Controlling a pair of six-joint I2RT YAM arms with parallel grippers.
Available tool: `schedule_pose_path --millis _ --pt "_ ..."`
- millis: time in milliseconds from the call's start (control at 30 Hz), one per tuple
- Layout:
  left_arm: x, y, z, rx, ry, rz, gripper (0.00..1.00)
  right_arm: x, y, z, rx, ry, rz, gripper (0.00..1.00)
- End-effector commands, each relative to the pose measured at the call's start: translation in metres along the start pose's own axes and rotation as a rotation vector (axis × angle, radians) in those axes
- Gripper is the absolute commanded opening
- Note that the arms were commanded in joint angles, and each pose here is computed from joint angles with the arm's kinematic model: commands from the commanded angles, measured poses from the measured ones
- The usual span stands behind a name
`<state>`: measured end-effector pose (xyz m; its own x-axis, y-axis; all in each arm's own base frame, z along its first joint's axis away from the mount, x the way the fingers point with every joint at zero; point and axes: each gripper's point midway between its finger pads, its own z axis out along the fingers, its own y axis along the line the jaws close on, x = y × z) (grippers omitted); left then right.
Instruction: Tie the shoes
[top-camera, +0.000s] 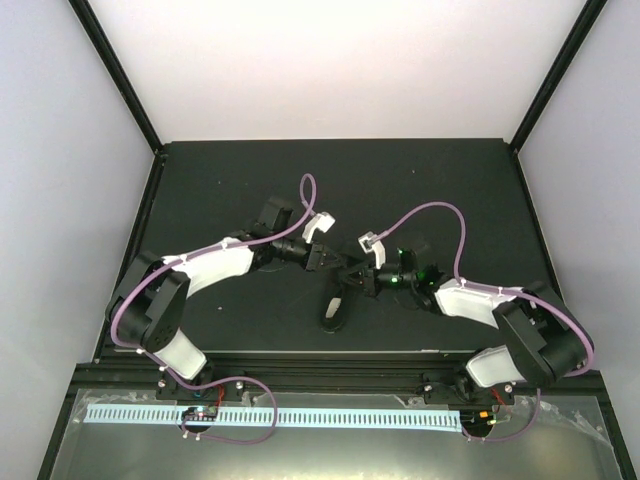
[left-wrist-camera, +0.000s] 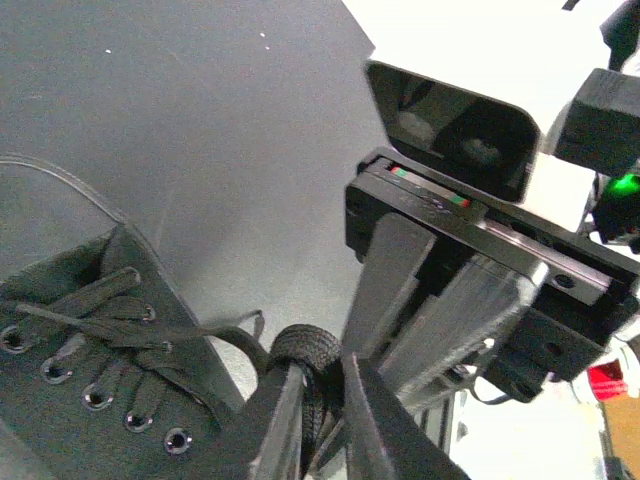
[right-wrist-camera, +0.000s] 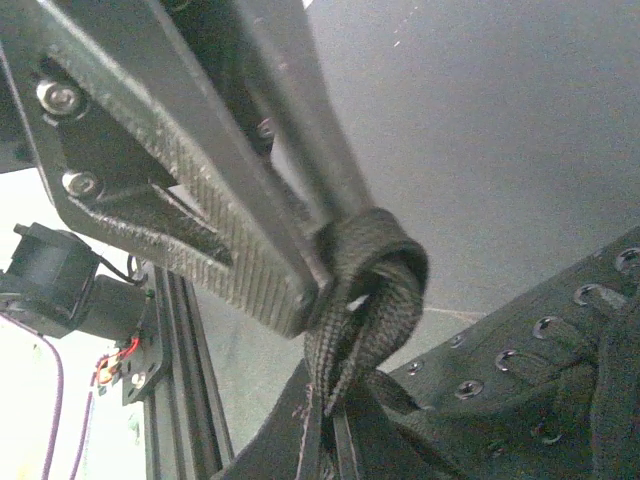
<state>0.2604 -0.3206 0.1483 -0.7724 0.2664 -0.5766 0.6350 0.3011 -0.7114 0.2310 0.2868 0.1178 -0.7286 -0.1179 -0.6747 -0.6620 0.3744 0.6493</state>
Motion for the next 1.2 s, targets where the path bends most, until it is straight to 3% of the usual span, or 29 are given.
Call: schedule_pose_path --millis 0,233,300,433,500,633,867,1167 --pt "-0.012 0.006 -0.007 -0.058 -0.062 0.089 0.16 -0.009 0.021 -0.006 -0.083 -0.023 -0.028 0.02" --pt "-0.010 0.016 -0.024 -0.131 -0.119 0.094 0.44 -0.009 0.021 -0.007 -0.081 -0.029 -0.011 0.02" --pt "-0.009 0.020 -0.037 -0.185 -0.158 0.094 0.56 -0.010 0.021 -0.007 -0.078 -0.032 -0.006 0.02" --pt "-0.004 0.017 -0.062 -0.272 -0.235 0.138 0.63 -0.010 0.021 -0.007 -0.080 -0.032 0.007 0.02" --pt "-0.002 0.005 -0.068 -0.260 -0.277 0.187 0.62 -0.011 0.021 -0.007 -0.083 -0.033 0.016 0.02" --pt "0.016 -0.024 -0.057 -0.136 -0.315 0.268 0.49 -0.014 0.023 -0.009 -0.088 -0.047 0.041 0.02" --pt "0.028 -0.027 -0.018 -0.104 -0.263 0.337 0.29 -0.019 0.029 -0.013 -0.110 -0.067 0.098 0.02" --pt "0.029 -0.013 0.001 -0.159 -0.253 0.381 0.22 -0.020 0.029 -0.012 -0.115 -0.071 0.114 0.02"
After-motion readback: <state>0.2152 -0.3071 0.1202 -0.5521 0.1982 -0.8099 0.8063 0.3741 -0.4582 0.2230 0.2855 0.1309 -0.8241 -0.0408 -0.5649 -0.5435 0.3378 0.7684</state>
